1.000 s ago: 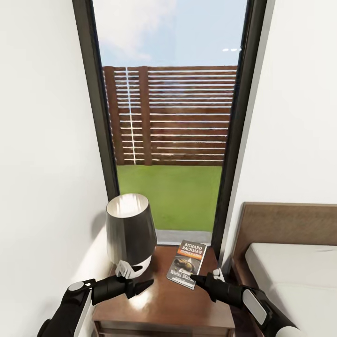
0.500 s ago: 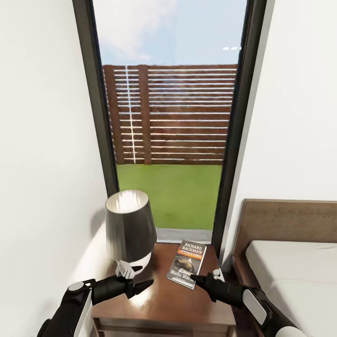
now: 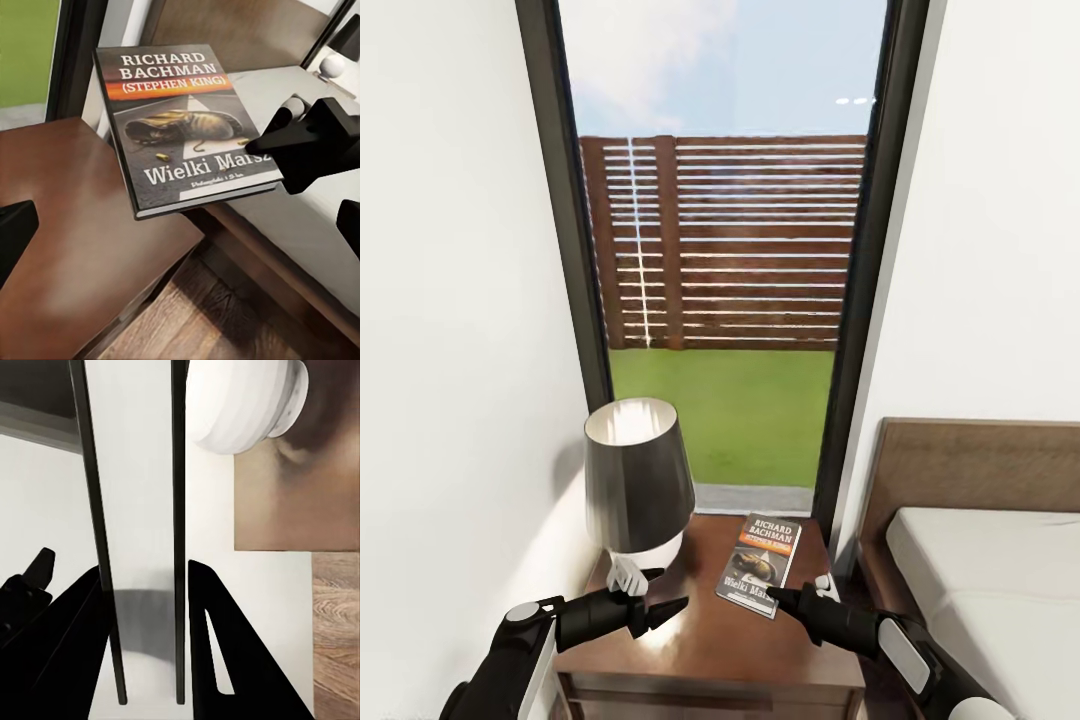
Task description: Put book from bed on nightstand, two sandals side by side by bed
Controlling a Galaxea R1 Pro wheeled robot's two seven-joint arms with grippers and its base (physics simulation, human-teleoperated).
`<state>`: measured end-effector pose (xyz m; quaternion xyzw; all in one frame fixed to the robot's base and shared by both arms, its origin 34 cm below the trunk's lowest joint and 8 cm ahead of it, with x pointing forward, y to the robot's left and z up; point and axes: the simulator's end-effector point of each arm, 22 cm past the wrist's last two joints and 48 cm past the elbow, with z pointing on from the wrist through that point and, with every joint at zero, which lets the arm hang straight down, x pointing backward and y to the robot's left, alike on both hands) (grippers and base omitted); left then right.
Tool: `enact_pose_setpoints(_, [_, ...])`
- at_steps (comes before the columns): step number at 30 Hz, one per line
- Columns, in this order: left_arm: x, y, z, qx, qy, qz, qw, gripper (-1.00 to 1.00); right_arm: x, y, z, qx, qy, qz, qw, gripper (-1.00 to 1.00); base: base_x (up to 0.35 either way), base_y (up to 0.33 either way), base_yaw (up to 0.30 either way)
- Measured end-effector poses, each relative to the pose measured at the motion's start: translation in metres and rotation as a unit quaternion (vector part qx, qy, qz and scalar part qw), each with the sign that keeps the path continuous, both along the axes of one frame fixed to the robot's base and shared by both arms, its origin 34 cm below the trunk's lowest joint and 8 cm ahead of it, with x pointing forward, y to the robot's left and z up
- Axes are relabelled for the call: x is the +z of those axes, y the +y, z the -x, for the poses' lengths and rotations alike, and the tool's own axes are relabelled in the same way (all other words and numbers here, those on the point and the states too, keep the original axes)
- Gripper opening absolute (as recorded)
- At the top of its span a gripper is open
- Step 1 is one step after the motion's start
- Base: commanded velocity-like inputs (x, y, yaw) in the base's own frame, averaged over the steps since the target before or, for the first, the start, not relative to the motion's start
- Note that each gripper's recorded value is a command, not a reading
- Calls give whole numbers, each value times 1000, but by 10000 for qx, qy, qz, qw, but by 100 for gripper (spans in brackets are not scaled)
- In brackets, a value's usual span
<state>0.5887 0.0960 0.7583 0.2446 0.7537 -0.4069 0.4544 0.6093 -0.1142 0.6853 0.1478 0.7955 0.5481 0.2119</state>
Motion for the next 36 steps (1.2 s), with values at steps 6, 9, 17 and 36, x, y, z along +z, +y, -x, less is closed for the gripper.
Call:
enact_pose_setpoints(6, [-11, 0, 1, 2, -1, -1, 10000, 100, -11, 0, 1, 0, 1, 0, 10000, -100, 0, 0, 0])
enact_pose_setpoints(9, [-17, 0, 2, 1, -1, 0, 10000, 100, -17, 0, 2, 0, 1, 0, 10000, -100, 0, 0, 0])
enact_pose_setpoints(17, [-32, 0, 4, 1, -2, 0, 10000, 100, -32, 0, 4, 0, -1, 1, 10000, -100, 0, 0, 0])
enact_pose_setpoints(36, [-70, 0, 9, 0, -6, 0, 10000, 100, -70, 0, 9, 0, -4, 1, 10000, -100, 0, 0, 0])
